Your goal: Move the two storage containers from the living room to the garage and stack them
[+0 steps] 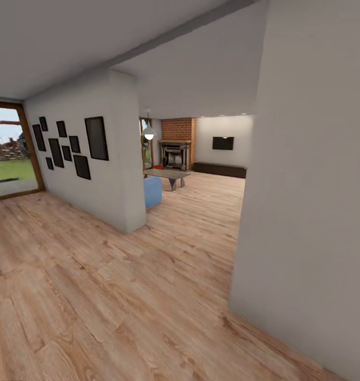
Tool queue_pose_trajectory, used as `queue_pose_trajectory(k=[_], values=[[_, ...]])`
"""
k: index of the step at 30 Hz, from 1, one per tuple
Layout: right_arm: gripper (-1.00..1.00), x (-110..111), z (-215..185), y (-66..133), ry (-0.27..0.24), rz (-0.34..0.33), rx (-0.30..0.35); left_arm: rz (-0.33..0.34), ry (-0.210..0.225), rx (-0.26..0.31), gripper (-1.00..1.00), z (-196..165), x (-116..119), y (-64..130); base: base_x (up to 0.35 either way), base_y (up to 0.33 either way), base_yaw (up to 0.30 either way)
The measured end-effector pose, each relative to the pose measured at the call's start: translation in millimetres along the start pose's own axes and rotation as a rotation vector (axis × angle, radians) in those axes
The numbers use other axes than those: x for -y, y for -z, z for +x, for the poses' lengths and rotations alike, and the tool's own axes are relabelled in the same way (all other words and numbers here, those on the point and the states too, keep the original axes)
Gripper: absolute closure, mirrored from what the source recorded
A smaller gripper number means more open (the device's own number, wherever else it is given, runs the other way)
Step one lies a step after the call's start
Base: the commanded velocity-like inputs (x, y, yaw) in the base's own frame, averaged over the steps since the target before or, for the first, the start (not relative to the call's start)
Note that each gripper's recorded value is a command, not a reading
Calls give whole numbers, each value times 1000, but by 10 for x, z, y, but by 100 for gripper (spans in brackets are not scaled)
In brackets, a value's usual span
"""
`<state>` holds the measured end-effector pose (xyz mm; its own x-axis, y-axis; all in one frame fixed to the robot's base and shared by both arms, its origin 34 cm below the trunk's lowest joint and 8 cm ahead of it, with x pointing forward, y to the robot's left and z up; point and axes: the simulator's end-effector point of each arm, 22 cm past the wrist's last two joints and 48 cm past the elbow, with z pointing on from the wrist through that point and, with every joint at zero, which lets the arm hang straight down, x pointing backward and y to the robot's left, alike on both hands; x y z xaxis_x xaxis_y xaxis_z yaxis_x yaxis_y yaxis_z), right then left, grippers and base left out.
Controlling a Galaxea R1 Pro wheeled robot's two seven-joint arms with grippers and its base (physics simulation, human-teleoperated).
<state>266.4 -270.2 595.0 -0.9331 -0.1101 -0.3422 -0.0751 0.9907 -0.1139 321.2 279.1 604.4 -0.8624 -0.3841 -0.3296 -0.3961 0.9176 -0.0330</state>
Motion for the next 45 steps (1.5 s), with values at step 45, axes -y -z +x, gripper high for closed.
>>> queue_pose_trajectory(k=[45], values=[[-100,-20,-4,0,19,-10,2,1,0,1,-100,0,9,1,323,0,201]])
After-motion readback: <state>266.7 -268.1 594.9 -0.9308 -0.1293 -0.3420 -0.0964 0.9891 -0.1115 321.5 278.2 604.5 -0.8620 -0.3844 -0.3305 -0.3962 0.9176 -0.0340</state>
